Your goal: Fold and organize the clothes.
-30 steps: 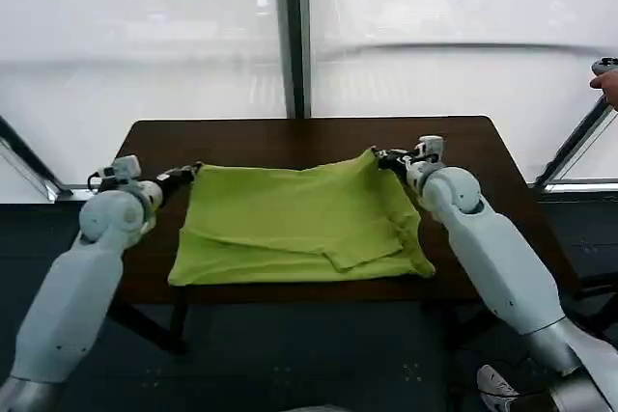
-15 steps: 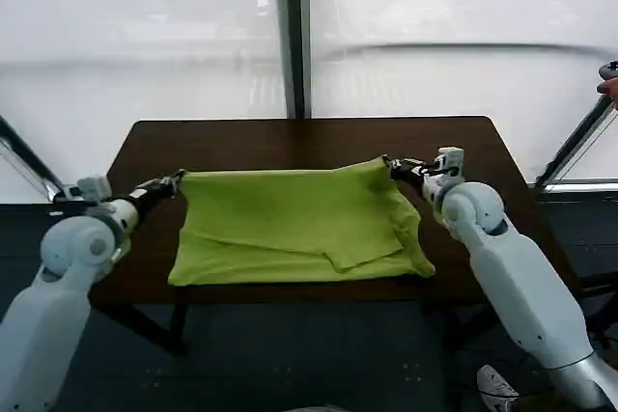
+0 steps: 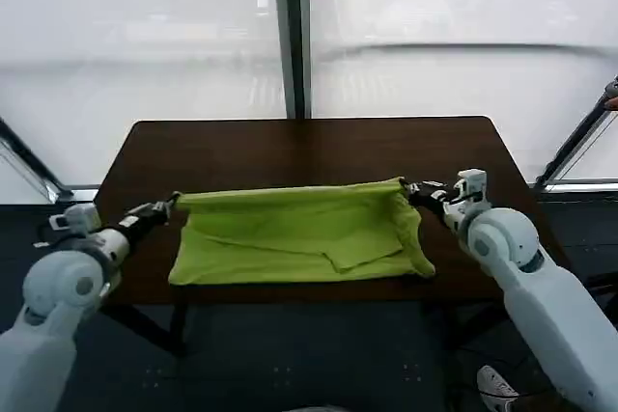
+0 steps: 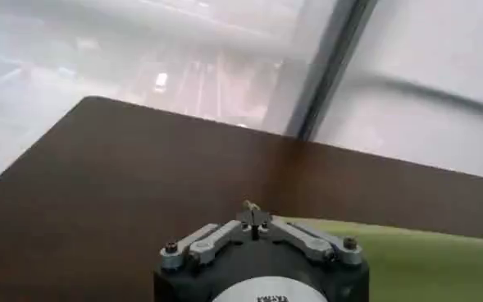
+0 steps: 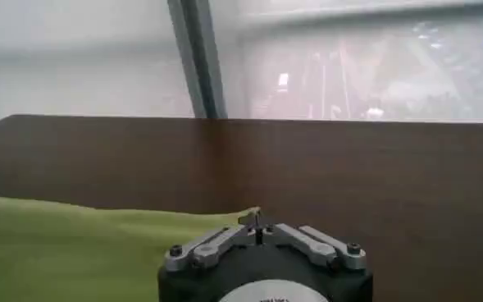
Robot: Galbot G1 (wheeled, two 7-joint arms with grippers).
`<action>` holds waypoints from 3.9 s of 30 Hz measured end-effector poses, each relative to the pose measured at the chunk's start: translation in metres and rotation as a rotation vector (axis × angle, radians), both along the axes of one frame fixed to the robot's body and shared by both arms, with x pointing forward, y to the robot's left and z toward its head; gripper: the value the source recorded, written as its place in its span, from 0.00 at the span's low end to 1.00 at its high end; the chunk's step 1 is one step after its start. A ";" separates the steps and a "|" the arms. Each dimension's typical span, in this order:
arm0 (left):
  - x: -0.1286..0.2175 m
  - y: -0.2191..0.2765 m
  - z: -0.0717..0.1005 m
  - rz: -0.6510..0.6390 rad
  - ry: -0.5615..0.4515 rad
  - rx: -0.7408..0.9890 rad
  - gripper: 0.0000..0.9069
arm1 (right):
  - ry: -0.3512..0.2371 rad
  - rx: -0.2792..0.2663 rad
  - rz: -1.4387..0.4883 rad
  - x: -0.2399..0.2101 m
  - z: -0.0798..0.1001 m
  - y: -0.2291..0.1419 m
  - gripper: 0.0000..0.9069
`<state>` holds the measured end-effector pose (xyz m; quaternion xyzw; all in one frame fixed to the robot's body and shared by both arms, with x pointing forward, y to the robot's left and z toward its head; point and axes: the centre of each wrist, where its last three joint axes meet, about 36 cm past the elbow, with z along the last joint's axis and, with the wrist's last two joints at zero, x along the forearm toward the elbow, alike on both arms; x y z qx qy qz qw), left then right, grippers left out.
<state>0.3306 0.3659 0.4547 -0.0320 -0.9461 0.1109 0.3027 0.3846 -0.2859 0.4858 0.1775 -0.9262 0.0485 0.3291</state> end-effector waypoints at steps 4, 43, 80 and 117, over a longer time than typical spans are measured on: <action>-0.002 -0.001 -0.005 0.002 0.009 0.019 0.97 | -0.014 0.010 0.016 0.000 0.006 -0.001 0.97; 0.052 -0.009 -0.016 0.024 -0.043 -0.014 0.97 | -0.075 0.085 -0.140 0.054 -0.037 -0.012 0.91; 0.072 -0.007 -0.032 0.060 -0.067 -0.049 0.16 | -0.138 0.131 -0.228 0.070 -0.053 -0.018 0.00; 0.075 -0.022 -0.039 0.068 -0.038 -0.074 0.00 | -0.146 0.158 -0.218 0.071 -0.052 -0.008 0.00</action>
